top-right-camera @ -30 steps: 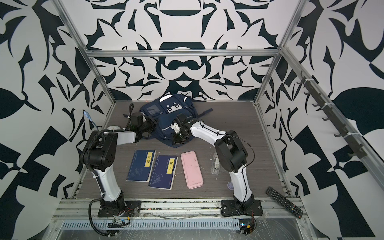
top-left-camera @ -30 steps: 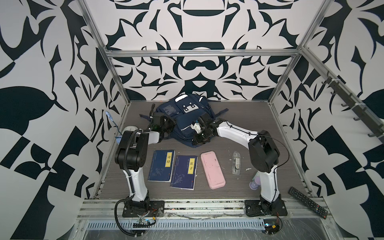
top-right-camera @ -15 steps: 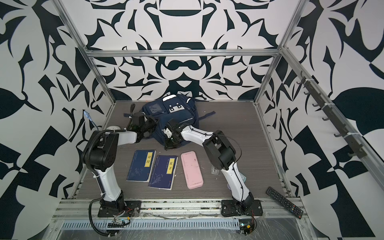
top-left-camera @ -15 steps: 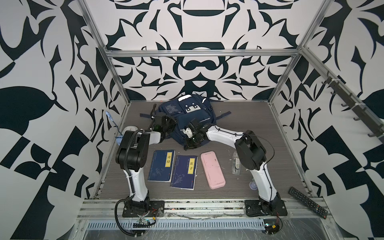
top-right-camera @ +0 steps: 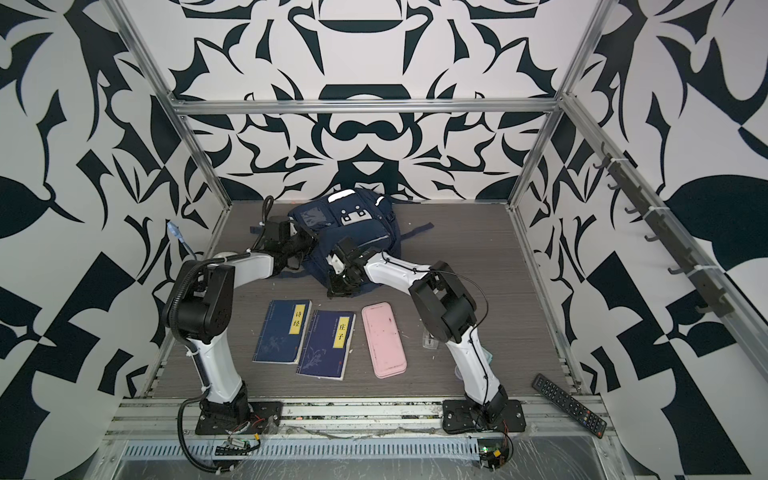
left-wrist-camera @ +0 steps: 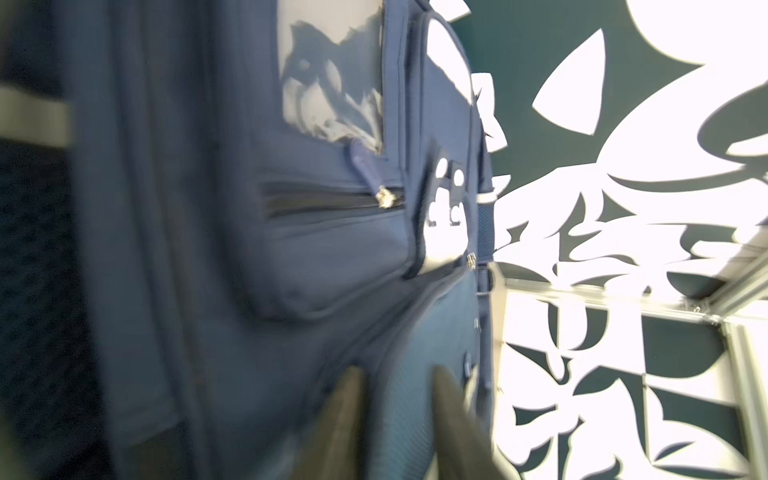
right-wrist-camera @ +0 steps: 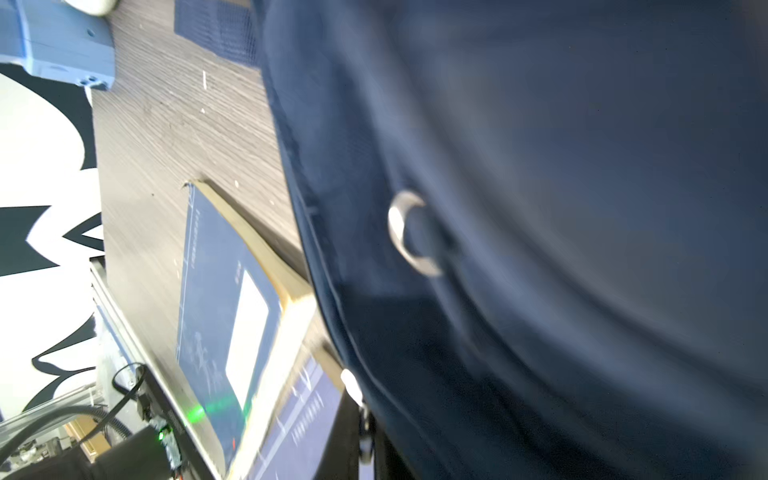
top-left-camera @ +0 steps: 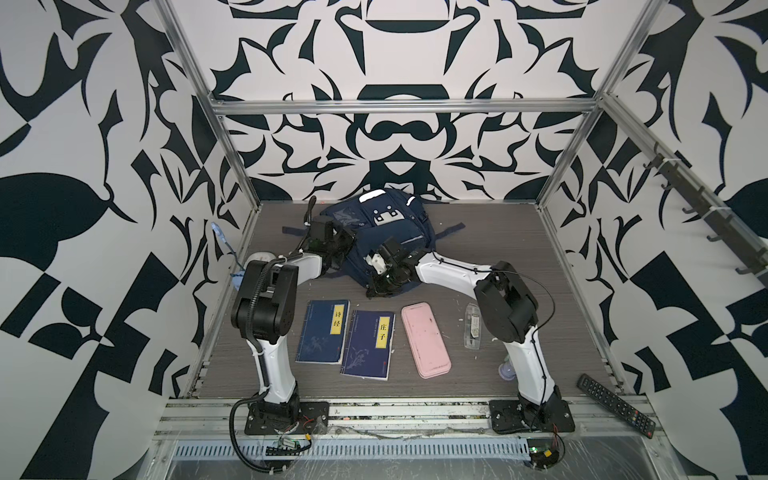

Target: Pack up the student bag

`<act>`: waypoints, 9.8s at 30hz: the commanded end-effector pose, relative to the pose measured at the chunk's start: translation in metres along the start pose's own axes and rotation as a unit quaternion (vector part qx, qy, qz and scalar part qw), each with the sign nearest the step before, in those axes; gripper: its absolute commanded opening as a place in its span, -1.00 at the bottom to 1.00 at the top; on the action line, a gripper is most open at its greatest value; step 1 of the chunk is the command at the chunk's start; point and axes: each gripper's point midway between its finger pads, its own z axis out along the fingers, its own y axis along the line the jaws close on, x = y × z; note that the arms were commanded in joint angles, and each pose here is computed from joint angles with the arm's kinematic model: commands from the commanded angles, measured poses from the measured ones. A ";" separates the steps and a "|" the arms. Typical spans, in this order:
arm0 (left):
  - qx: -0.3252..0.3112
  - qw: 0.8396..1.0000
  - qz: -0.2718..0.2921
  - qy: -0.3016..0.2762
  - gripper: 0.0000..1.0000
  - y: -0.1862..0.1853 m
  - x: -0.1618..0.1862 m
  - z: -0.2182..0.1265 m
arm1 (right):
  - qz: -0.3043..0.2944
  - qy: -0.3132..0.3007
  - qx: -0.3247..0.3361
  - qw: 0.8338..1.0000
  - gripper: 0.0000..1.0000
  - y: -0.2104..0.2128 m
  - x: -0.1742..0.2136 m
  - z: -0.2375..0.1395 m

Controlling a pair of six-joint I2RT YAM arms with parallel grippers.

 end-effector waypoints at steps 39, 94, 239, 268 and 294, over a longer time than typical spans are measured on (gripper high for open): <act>-0.111 0.979 0.079 0.154 -0.36 0.069 0.063 0.012 | -0.023 0.002 0.018 1.000 -1.00 -0.003 -0.004 -0.015; -0.093 0.977 0.171 0.091 0.13 0.002 0.042 -0.047 | 0.000 -0.095 0.065 0.993 -0.02 -0.027 0.016 -0.112; 0.040 0.926 0.274 0.256 0.17 0.032 0.251 -0.182 | 0.018 0.068 0.175 0.982 -0.64 -0.065 0.153 0.023; -0.042 0.937 0.222 0.268 -0.85 0.062 0.219 -0.175 | -0.009 0.013 0.136 0.991 -0.32 -0.031 0.126 -0.005; 0.210 0.926 0.120 0.291 -0.83 -0.048 0.158 -0.166 | 0.042 -0.201 -0.154 0.967 0.35 -0.002 0.035 -0.168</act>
